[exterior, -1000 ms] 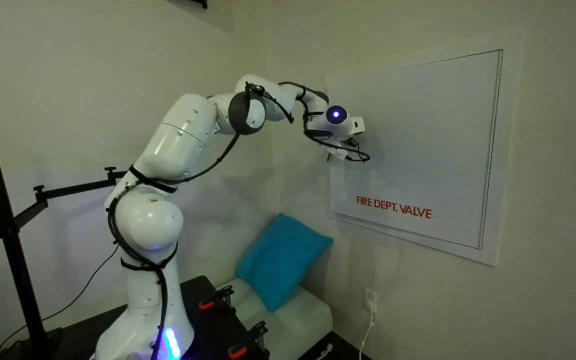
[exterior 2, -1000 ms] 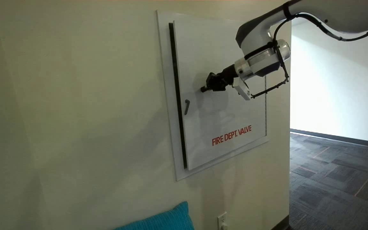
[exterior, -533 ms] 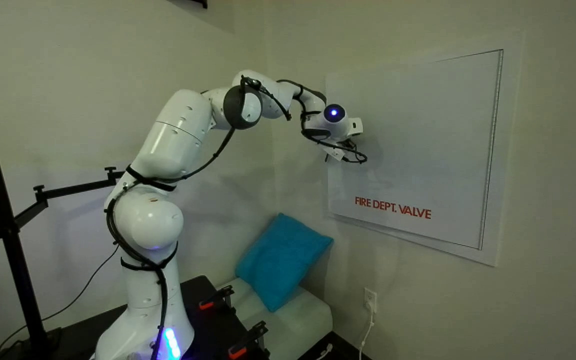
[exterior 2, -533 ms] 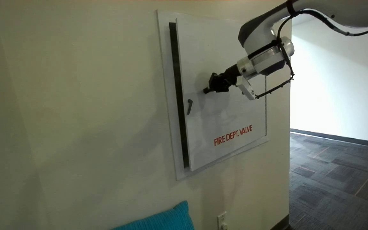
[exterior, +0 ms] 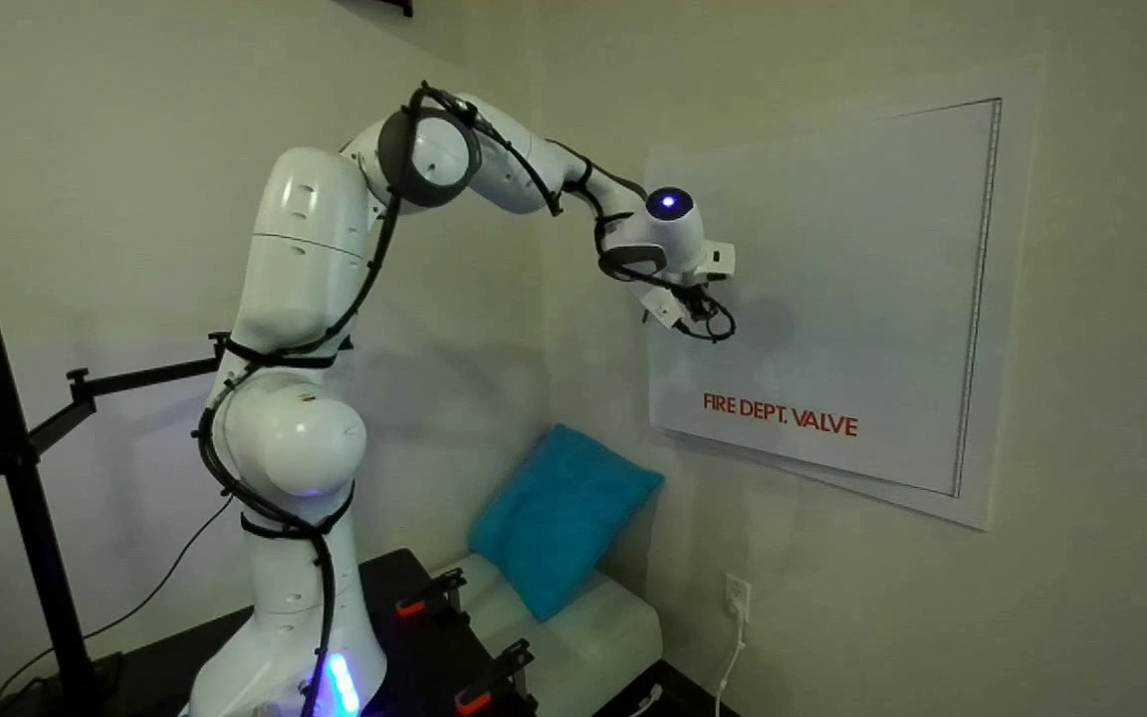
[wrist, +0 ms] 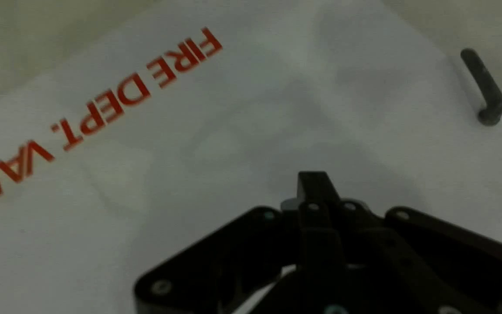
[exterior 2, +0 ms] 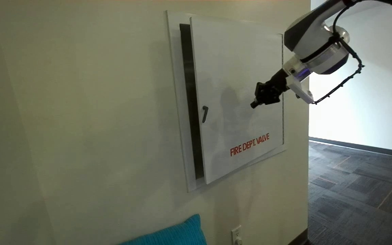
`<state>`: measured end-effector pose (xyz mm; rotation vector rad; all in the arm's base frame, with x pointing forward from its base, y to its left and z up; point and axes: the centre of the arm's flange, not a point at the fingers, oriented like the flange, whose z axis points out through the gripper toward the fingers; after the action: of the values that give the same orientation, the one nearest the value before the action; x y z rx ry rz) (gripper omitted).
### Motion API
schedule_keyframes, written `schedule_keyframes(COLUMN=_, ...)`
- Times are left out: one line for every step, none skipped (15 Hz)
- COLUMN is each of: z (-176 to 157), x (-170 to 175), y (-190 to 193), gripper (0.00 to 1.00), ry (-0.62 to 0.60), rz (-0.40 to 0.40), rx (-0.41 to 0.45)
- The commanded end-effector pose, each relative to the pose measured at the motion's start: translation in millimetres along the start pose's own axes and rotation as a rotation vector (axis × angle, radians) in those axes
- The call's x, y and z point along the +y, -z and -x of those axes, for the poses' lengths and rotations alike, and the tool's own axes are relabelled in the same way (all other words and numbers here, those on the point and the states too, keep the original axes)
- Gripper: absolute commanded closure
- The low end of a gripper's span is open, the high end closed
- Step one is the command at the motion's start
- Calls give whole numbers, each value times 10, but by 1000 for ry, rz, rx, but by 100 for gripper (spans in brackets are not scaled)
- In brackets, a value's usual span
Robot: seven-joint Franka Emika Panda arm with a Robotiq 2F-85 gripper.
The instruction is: Close the door
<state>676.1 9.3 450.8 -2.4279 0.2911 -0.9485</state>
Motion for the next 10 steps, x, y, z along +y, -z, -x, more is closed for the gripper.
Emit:
schedule_keyframes(z=350, x=161, y=548, gripper=100, ry=-118, rz=7, rx=-163)
schedule_keyframes(z=423, x=226, y=617, gripper=100, ry=-150, rz=23, rx=-210)
schedule_keyframes(z=485, x=276, y=689, gripper=100, ry=-179, rz=40, rx=-256)
schedule_keyframes(z=553, x=330, y=766, gripper=100, ry=-212, rz=68, rx=-302)
schedule_keyframes(z=606, x=377, y=847, gripper=100, ry=-243, rz=98, rx=-347)
schedule_keyframes(z=653, x=415, y=915, gripper=100, ry=-270, rz=122, rx=-389)
schedule_keyframes(z=693, x=440, y=984, gripper=100, ry=-293, rz=148, rx=-429)
schedule_keyframes(z=725, x=459, y=1054, gripper=100, ry=-313, rz=170, rx=-468)
schedule_keyframes(z=755, x=469, y=1112, gripper=100, ry=-329, rz=185, rx=-505)
schedule_keyframes(z=777, x=463, y=1165, gripper=100, ry=-343, rz=199, rx=-539)
